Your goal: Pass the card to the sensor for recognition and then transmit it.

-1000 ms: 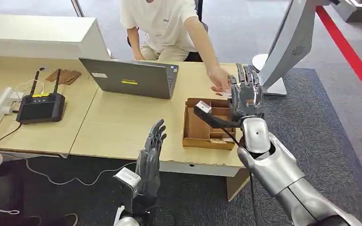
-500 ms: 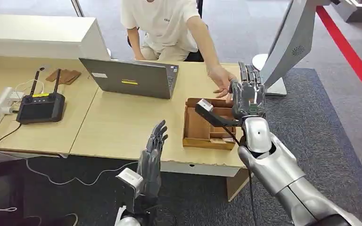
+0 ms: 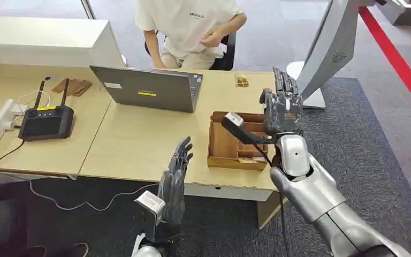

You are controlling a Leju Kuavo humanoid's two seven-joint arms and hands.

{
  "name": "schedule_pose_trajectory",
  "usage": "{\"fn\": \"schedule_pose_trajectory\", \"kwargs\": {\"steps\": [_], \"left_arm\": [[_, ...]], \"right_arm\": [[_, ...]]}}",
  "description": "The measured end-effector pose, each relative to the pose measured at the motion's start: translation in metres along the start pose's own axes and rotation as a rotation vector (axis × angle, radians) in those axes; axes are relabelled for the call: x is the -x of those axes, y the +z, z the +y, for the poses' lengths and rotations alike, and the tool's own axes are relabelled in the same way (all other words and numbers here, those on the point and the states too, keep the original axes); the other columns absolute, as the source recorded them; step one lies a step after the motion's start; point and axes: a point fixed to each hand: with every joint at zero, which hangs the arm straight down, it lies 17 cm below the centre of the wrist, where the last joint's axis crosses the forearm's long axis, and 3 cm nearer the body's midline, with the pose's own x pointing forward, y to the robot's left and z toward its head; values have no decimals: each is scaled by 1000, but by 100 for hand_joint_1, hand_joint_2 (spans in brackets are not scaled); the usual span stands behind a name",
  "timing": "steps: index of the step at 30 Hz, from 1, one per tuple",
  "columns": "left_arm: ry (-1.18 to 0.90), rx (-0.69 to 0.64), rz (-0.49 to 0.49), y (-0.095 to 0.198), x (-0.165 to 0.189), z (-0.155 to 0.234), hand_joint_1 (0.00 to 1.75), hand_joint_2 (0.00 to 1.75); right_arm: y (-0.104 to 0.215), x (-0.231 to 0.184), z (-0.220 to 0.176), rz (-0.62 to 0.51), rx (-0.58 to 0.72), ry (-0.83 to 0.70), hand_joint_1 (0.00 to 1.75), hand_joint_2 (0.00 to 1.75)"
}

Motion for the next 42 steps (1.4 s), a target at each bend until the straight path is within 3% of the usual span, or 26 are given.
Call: {"fn": "schedule_pose_trajectory", "kwargs": {"steps": [6,16,34,42], "left_arm": [[-47,-7,-12,5,0,5,0,0],[-107,-87,-15,21,-3,37,0,0],[-111,-146,-32,28,-12,55,0,0],[-111,-152,-32,29,-13,57,0,0]], "right_arm": [[38,15,23,27,-40,-32,175,175],[99,86,61,142,-122,-67,175,175],[120,112,82,165,-190,-37,175,175],[128,110,110,153,-316,-5,175,175]]}}
